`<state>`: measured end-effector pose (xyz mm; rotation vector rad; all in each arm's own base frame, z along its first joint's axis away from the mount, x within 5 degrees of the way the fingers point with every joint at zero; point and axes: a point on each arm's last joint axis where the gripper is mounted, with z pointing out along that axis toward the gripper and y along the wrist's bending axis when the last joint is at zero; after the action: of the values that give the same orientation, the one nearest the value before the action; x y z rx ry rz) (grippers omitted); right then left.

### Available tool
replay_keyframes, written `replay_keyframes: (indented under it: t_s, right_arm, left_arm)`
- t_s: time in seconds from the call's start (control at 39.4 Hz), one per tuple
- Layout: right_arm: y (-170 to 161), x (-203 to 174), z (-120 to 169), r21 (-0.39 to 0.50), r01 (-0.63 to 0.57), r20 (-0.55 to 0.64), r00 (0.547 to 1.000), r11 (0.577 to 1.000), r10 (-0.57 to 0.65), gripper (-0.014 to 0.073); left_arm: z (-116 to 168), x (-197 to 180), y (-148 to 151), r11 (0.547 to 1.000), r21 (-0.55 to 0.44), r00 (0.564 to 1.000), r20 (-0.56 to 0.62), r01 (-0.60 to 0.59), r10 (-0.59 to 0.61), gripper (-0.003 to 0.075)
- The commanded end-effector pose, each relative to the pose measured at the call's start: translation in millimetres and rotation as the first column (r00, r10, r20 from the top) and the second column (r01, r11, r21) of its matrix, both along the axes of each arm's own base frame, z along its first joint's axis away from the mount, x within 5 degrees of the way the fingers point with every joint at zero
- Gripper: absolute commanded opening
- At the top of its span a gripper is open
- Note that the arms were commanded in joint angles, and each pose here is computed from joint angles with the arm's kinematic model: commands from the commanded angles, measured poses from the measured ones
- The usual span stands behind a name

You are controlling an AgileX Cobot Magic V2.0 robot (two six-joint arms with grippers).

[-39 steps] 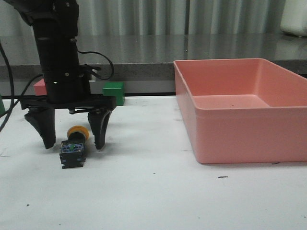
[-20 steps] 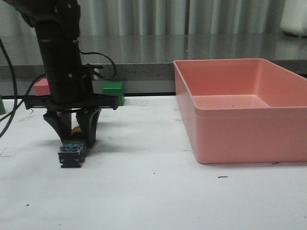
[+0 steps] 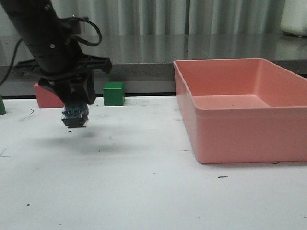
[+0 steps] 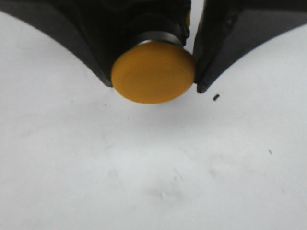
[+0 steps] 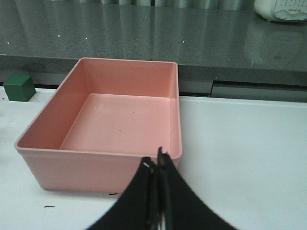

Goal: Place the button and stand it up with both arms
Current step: 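Lift the button with the left gripper and rotate it upright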

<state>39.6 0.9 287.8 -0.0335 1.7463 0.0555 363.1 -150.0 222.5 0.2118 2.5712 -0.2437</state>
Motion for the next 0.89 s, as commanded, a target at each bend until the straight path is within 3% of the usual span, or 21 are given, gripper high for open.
replay_keyframes:
  t_s: [0.0, 0.1, 0.25, 0.33, 0.43, 0.53, 0.74, 0.86]
  right_arm:
    - [0, 0, 15, -0.018, 0.004, 0.096, 0.995, 1.000, -0.003, -0.0068]
    - [0, 0, 15, -0.018, 0.004, 0.096, 0.995, 1.000, -0.003, -0.0068]
    - [0, 0, 15, -0.018, 0.004, 0.096, 0.995, 1.000, -0.003, -0.0068]
    - [0, 0, 15, -0.018, 0.004, 0.096, 0.995, 1.000, -0.003, -0.0068]
    - [0, 0, 15, -0.018, 0.004, 0.096, 0.995, 1.000, -0.003, -0.0068]
    - [0, 0, 15, -0.018, 0.004, 0.096, 0.995, 1.000, -0.003, -0.0068]
    - [0, 0, 15, -0.018, 0.004, 0.096, 0.995, 1.000, -0.003, -0.0068]
    - [0, 0, 15, -0.018, 0.004, 0.096, 0.995, 1.000, -0.003, -0.0068]
  left_arm:
    - [41, -18, 8, 0.996, -0.086, 0.956, 0.295, 0.031, -0.004, 0.0117]
    - [44, -38, 16, 0.993, -0.090, 0.903, 0.429, 0.073, -0.028, 0.0117]
    - [41, -68, 23, 0.979, -0.091, 0.767, 0.637, 0.180, -0.082, 0.0117]
    - [36, -82, 26, 0.970, -0.117, 0.708, 0.702, 0.215, -0.072, 0.0117]
    - [29, -90, 28, 0.960, -0.143, 0.664, 0.745, 0.240, -0.055, 0.0117]
    - [23, -93, 28, 0.955, -0.155, 0.647, 0.761, 0.253, -0.048, 0.0117]
    - [6, -89, 28, 0.960, -0.138, 0.684, 0.726, 0.242, -0.069, 0.0117]
    - [-6, -84, 25, 0.962, -0.084, 0.662, 0.740, 0.261, -0.115, 0.0117]
